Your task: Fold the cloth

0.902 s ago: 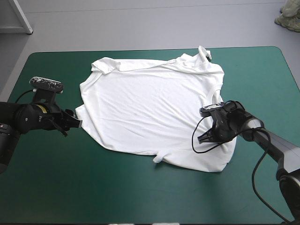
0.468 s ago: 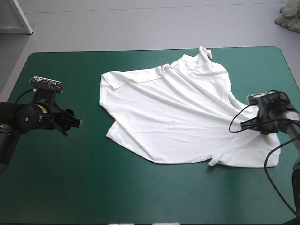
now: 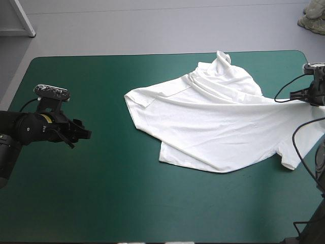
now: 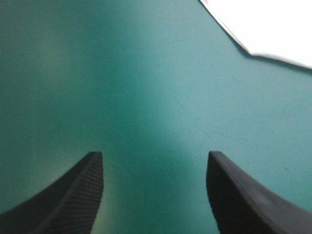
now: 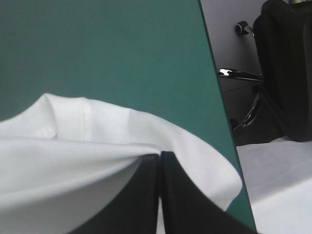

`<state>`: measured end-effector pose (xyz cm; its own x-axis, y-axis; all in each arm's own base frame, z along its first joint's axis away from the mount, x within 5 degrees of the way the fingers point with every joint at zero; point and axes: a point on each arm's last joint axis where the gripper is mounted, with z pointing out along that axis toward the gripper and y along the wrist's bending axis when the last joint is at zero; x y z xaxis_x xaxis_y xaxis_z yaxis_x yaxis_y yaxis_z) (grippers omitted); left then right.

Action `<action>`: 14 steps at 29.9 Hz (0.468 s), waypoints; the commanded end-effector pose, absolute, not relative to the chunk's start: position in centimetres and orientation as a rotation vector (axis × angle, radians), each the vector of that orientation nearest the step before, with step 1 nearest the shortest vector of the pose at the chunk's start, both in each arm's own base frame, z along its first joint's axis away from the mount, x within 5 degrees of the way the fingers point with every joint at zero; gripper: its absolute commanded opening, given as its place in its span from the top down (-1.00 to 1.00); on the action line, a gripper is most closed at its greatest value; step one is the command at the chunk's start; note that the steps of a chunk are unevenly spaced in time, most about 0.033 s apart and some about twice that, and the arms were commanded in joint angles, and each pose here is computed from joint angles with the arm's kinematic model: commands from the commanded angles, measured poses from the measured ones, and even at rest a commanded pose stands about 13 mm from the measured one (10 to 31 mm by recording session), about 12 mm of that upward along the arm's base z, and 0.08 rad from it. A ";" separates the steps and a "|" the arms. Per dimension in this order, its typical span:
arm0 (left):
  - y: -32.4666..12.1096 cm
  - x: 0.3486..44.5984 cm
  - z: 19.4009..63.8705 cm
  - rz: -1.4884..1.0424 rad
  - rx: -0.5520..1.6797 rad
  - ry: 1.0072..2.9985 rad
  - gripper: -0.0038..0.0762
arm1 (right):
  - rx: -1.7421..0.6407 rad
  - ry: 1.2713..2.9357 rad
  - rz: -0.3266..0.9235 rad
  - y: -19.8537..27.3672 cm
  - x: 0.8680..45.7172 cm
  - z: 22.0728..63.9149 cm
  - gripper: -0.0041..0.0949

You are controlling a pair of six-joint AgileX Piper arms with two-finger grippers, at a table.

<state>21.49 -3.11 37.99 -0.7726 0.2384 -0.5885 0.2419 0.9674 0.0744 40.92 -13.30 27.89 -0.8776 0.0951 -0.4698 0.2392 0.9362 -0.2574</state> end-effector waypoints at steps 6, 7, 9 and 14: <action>-3.1 21.0 39.2 -0.026 0.319 2.437 -0.22 | 0.269 2.494 -0.460 -15.3 45.8 29.5 0.95; -3.1 21.0 39.3 -0.026 0.319 2.435 -0.22 | 0.282 2.488 -0.453 -15.4 46.0 29.4 0.95; -3.2 21.0 39.3 -0.026 0.319 2.433 -0.22 | 0.291 2.481 -0.439 -15.4 46.4 29.3 0.85; -3.2 21.0 39.3 -0.023 0.328 2.432 -0.22 | 0.276 2.463 -0.347 -15.1 46.8 29.3 -0.15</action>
<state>21.24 -3.07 37.81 -0.7918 0.2412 -0.5612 0.2444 0.9671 0.0709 47.18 -14.84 24.77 -0.8599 0.1383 -0.4913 0.2630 0.9450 -0.1943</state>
